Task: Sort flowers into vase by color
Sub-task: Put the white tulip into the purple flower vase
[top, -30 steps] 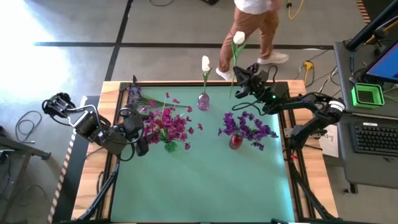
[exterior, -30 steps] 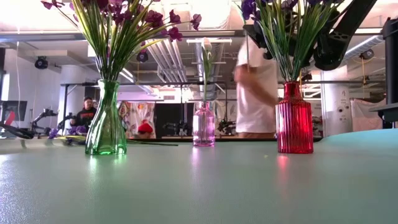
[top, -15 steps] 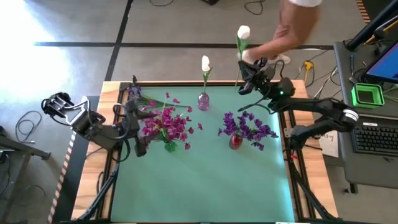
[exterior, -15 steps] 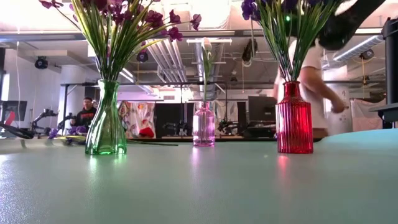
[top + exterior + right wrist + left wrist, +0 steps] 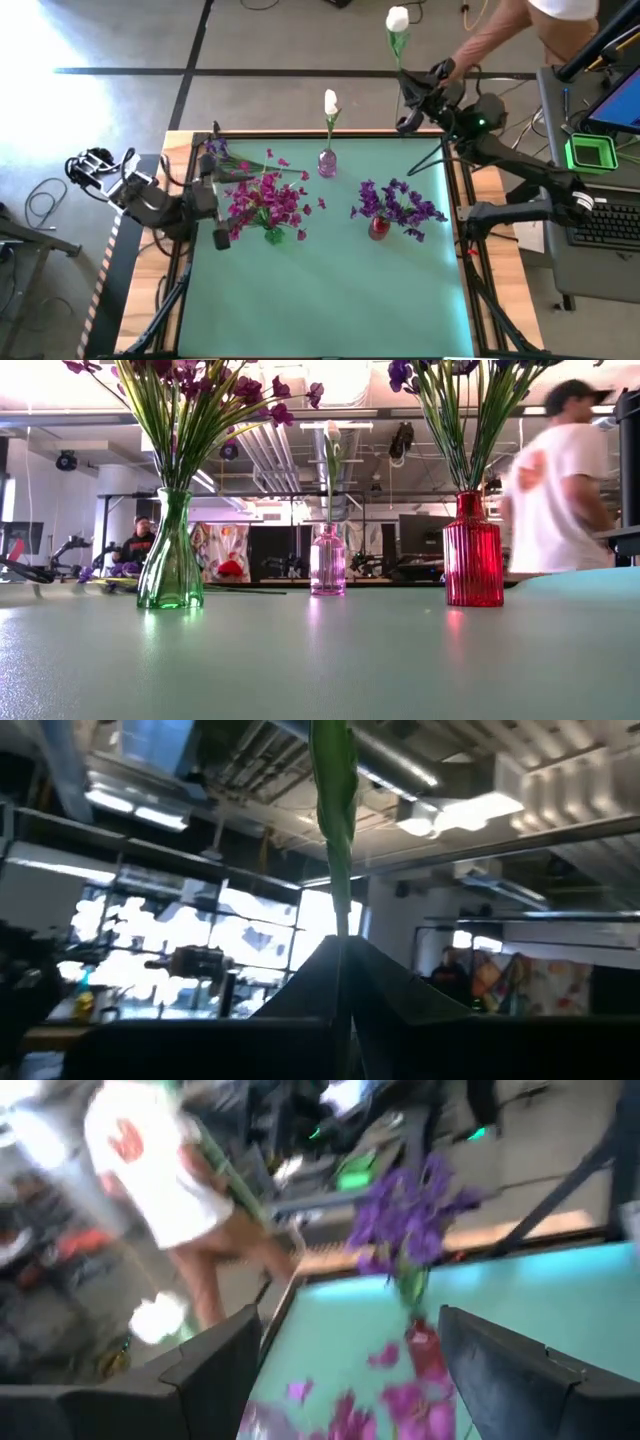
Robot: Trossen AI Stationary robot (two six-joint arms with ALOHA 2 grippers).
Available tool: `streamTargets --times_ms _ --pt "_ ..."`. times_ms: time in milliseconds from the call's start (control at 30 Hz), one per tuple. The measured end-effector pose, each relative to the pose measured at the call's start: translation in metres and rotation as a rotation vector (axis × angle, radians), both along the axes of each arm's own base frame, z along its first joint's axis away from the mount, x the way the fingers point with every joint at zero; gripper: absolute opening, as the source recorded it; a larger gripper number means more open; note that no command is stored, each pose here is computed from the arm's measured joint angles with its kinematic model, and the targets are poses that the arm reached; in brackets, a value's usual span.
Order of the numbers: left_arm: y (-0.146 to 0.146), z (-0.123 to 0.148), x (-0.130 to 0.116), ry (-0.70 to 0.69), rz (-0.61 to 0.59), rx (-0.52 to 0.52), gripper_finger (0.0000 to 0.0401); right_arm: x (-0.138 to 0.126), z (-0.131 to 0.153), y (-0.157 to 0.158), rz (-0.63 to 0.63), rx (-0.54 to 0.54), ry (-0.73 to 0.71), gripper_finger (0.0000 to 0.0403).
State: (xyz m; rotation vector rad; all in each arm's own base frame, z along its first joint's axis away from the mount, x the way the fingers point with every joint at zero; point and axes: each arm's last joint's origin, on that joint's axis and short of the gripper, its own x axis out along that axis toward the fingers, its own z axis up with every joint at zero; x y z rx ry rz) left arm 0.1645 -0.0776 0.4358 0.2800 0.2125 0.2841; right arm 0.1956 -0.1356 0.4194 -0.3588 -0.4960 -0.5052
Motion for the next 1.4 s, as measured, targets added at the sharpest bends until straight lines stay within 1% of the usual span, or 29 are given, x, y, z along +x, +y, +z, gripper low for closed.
streamTargets --times_ms 33,100,167,233,300,367,500,567,633,800,900,1000,1200,1267,1400 --pt "-0.001 0.002 0.001 -0.011 -0.046 0.021 0.0291 0.000 0.004 0.001 0.018 -0.004 0.015 0.0012" --pt "-0.005 0.006 0.006 -0.044 -0.178 0.060 0.0291 0.002 0.010 0.004 0.061 -0.013 0.039 0.0012" --pt "-0.006 0.010 0.012 -0.088 -0.291 0.100 0.0291 0.004 0.018 0.010 0.087 -0.025 0.037 0.0012" --pt "-0.005 0.013 0.017 -0.118 -0.333 0.131 0.0291 0.007 0.026 0.016 0.110 -0.051 0.027 0.0012" --pt "0.000 0.014 0.024 -0.131 -0.318 0.160 0.0291 0.010 0.033 0.023 0.127 -0.074 0.028 0.0012" --pt "0.006 0.012 0.033 -0.135 -0.299 0.169 0.0291 0.016 0.039 0.029 0.153 -0.084 0.035 0.0012" --pt "0.020 -0.001 0.055 -0.156 -0.353 0.154 0.0291 0.026 0.050 0.042 0.213 -0.098 0.029 0.0012" --pt "0.029 -0.010 0.064 -0.187 -0.375 0.139 0.0291 0.031 0.053 0.049 0.231 -0.121 0.038 0.0012" --pt "0.038 -0.018 0.071 -0.227 -0.365 0.138 0.0291 0.035 0.055 0.055 0.242 -0.143 0.044 0.0012" --pt "0.062 -0.025 0.078 -0.362 -0.345 0.161 0.0291 0.034 0.069 0.065 0.271 -0.167 0.018 0.0012" --pt "0.075 -0.022 0.081 -0.440 -0.354 0.173 0.0291 0.035 0.072 0.071 0.291 -0.177 0.012 0.0012" --pt "0.085 -0.018 0.087 -0.495 -0.397 0.196 0.0291 0.044 0.070 0.076 0.324 -0.169 0.022 0.0012" --pt "0.098 -0.003 0.112 -0.521 -0.419 0.216 0.0291 0.074 0.060 0.087 0.382 -0.171 0.075 0.0012" --pt "0.100 0.004 0.120 -0.529 -0.448 0.225 0.0291 0.084 0.058 0.091 0.395 -0.179 0.088 0.0012" --pt "0.103 0.019 0.130 -0.555 -0.467 0.229 0.0291 0.100 0.054 0.098 0.423 -0.185 0.111 0.0012"
